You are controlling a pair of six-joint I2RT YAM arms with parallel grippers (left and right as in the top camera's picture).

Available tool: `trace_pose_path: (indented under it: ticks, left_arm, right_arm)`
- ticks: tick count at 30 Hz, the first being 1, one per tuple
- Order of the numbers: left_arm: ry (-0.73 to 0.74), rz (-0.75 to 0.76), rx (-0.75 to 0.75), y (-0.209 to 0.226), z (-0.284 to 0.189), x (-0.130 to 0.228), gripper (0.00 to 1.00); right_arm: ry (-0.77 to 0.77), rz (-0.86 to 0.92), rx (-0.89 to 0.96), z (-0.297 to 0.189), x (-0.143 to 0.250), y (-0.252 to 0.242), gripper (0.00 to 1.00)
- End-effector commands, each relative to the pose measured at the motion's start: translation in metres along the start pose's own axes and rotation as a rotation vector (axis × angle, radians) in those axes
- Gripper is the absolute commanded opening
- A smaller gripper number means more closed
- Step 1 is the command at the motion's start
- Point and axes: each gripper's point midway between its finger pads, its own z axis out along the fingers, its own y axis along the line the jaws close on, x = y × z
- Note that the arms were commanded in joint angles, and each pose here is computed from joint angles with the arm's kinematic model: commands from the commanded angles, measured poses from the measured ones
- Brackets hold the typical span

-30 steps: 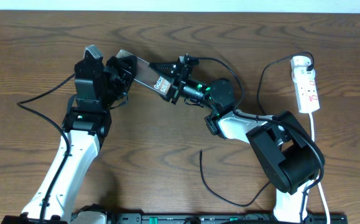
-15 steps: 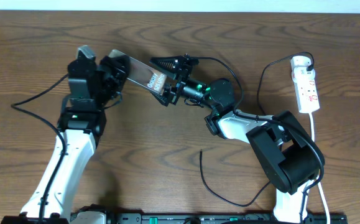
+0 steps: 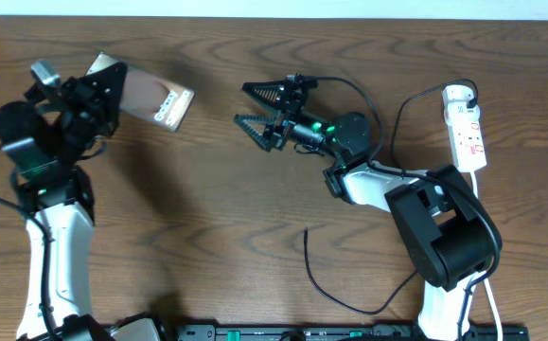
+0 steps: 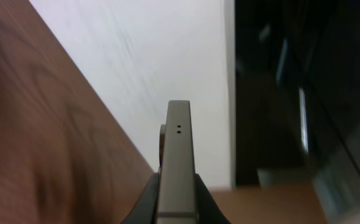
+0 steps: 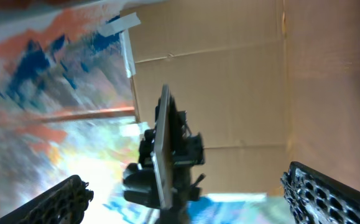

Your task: Plug charger to phone and switch on socket

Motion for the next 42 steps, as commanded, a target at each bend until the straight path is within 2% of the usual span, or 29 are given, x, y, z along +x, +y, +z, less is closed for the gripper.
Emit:
trace_pose_path:
  ticks: [1,4,8,11,15,18,21,23,28,36,42]
  left_arm:
    - [0.302,-0.02,0.088,-0.019,-0.02,0.041,0.07]
    - [0.436,-0.01,0.119,-0.024,-0.031,0.061,0.07]
    - [0.572,0.083,0.183,-0.035,-0.044,0.081,0.07]
    - [0.578,0.113,0.195,-0.038,-0.045,0.082,0.07]
    - [0.573,0.16,0.209,-0.038,-0.045,0.082,0.07]
    - [0.569,0.206,0.223,-0.037,-0.045,0.082,0.07]
    - [0.562,0.257,0.238,-0.037,-0.044,0.081,0.07]
    - [0.559,0.278,0.243,-0.037,-0.044,0.081,0.08]
    - [0.543,0.283,0.24,-0.036,-0.042,0.079,0.08]
    - [0.542,0.285,0.241,-0.035,-0.042,0.079,0.07]
    - [0.554,0.295,0.247,-0.035,-0.043,0.08,0.07]
  right_arm:
    - [0.02,-0.331,-0.005,-0.003,-0.001,0.007,0.99]
    - [0.053,-0.421,0.062,-0.007,-0.003,-0.011,0.99]
    - [0.113,-0.48,0.234,-0.019,-0.015,-0.049,0.99]
    - [0.125,-0.514,0.366,-0.032,-0.027,-0.06,0.99]
    - [0.12,-0.593,0.524,-0.048,-0.036,-0.047,0.99]
    - [0.078,-0.652,0.725,-0.069,-0.043,-0.035,0.99]
    - [0.019,-0.676,1.012,-0.106,-0.045,-0.027,0.99]
    - [-0.031,-0.658,1.234,-0.138,-0.039,-0.026,0.99]
    - [-0.006,-0.578,1.485,-0.172,-0.007,-0.051,0.99]
    - [0.078,-0.39,1.641,-0.181,0.042,-0.118,0.99]
    - [0.048,-0.243,1.728,-0.187,0.064,-0.158,0.99]
